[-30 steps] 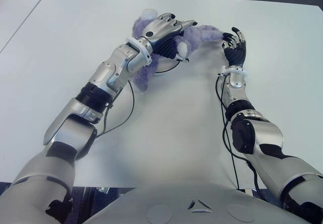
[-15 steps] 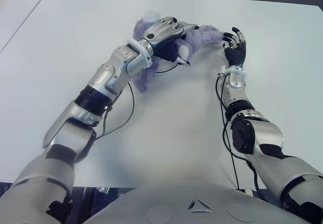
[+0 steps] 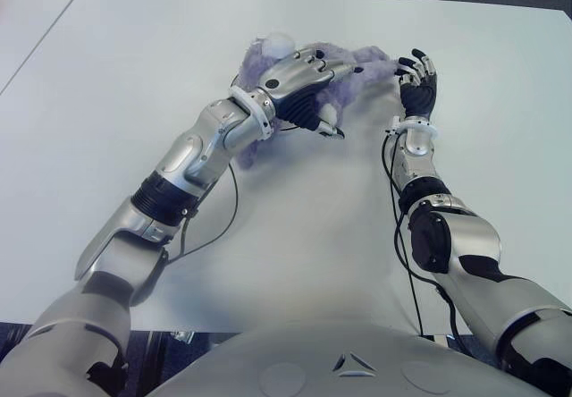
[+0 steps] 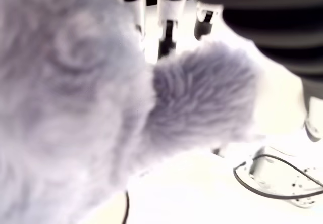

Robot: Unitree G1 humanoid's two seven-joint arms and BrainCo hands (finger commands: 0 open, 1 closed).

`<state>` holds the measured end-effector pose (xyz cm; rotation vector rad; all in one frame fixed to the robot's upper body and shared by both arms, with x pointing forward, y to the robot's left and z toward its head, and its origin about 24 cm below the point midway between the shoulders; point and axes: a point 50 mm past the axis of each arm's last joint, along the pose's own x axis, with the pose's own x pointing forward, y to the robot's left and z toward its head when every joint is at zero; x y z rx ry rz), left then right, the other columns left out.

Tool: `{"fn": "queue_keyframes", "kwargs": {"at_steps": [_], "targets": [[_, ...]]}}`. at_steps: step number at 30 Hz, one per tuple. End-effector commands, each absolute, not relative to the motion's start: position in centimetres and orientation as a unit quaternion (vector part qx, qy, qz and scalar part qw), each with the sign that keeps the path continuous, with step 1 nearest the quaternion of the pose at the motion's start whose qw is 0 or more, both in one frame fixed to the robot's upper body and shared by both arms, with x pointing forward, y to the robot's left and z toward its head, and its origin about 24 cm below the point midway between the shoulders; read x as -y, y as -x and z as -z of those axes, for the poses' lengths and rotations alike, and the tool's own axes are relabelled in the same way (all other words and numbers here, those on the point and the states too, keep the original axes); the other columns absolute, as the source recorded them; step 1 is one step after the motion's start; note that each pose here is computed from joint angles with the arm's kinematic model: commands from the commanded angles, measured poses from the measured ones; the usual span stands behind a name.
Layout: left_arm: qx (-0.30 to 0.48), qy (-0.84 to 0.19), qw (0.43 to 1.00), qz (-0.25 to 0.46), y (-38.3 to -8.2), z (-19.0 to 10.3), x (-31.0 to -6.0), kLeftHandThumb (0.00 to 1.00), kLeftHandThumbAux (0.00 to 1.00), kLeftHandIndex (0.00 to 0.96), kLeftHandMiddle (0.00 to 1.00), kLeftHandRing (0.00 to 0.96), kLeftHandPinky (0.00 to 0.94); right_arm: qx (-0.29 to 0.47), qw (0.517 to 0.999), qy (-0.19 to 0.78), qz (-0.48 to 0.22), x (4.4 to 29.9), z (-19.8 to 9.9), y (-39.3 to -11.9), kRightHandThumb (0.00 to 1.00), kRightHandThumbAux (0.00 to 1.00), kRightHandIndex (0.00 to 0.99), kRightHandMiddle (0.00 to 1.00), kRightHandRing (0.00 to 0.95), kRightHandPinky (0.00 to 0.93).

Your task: Put the doll into the plate.

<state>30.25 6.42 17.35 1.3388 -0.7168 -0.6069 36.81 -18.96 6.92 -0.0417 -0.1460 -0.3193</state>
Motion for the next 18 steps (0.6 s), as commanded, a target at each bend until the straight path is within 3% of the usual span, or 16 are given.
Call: {"fn": "queue_keyframes", "kwargs": {"at_steps": [1, 7, 9, 11, 18], "targets": [[0.309, -0.61, 0.669, 0.291, -29.1, -15.5, -6.5, 0.0, 0.406, 0.0, 0.0, 0.0, 0.0, -0.22, 0.961, 0.038, 0.162, 18.1, 6.4, -28.4, 0.786, 0.835, 0.221, 0.313, 0.336, 0.3], [0.343, -0.619, 0.657, 0.26, -28.8, -15.9, -6.5, 0.0, 0.41, 0.0, 0.0, 0.0, 0.0, -0.223, 0.96, 0.042, 0.167, 18.1, 6.5, -28.4, 0.698, 0.848, 0.254, 0.316, 0.319, 0.31], [0.355, -0.62, 0.654, 0.251, -28.7, -16.1, -6.5, 0.0, 0.41, 0.0, 0.0, 0.0, 0.0, -0.223, 0.959, 0.042, 0.169, 18.1, 6.5, -28.4, 0.702, 0.78, 0.344, 0.316, 0.309, 0.311], [0.366, -0.62, 0.651, 0.241, -28.6, -16.5, -6.6, 0.004, 0.409, 0.0, 0.0, 0.0, 0.0, -0.223, 0.959, 0.04, 0.169, 18.1, 6.5, -28.4, 0.701, 0.758, 0.373, 0.308, 0.3, 0.314], [0.382, -0.616, 0.651, 0.225, -28.5, -17.0, -6.7, 0.037, 0.409, 0.0, 0.0, 0.0, 0.0, -0.212, 0.963, 0.033, 0.165, 17.9, 6.3, -28.5, 0.7, 0.74, 0.397, 0.296, 0.282, 0.304]]}}
